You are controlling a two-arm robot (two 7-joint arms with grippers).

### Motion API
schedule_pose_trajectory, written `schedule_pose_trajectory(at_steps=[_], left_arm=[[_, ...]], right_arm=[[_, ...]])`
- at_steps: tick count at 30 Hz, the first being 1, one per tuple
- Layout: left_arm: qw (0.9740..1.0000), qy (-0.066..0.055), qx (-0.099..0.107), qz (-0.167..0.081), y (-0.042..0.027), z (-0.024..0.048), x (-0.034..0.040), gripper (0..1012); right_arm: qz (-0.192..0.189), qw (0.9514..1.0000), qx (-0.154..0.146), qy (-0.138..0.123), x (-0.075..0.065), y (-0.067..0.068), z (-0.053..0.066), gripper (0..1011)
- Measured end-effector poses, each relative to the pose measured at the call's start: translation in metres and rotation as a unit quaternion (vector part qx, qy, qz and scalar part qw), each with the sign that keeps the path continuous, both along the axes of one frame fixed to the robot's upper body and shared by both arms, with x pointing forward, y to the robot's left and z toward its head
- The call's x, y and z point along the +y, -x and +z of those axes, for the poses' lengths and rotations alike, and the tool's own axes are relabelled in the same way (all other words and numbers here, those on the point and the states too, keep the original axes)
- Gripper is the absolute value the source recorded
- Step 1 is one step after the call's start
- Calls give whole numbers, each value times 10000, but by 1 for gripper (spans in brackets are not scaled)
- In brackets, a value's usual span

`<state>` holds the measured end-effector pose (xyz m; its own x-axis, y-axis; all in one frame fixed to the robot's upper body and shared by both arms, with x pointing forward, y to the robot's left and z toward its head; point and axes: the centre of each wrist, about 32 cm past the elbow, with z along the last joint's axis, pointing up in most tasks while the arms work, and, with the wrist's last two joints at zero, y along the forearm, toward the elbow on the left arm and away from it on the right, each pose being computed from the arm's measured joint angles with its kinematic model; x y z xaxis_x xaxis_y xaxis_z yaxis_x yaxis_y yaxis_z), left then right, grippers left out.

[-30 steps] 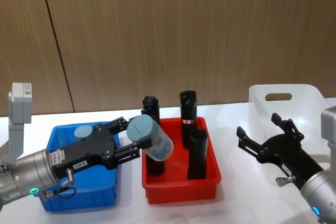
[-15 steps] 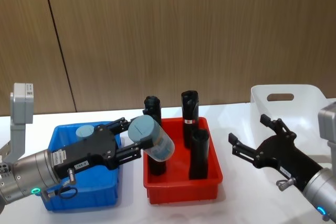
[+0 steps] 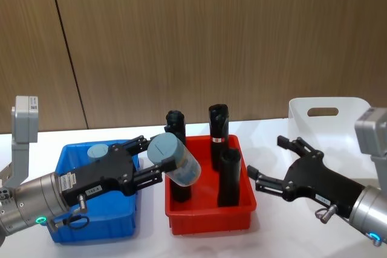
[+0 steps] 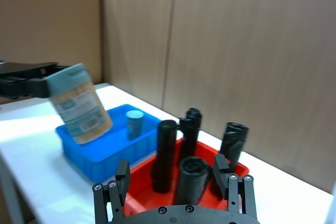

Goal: Pick the cotton swabs from the blue box and place them into the white box.

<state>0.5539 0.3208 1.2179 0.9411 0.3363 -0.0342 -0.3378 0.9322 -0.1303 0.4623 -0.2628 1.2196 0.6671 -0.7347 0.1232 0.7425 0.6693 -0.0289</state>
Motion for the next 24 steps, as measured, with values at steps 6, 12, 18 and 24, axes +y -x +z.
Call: schedule_pose_trajectory(at_steps=[6,12,18,24], left_arm=[[10000,1,2,1,0,-1,1,682],[10000,1,3,2,0,-1,1,682],[10000,1,2,2,0,-1,1,682],[10000,0,2,2,0,-1,1,682]], right_arm=[[493,9986,89,154,-8,-97,94,1002],[981,9944,189,357,30,-208,172,1002],[1387,9883,270,580,112,-339,240,1002],[1630,9834,306,733,195,-462,289,1002]])
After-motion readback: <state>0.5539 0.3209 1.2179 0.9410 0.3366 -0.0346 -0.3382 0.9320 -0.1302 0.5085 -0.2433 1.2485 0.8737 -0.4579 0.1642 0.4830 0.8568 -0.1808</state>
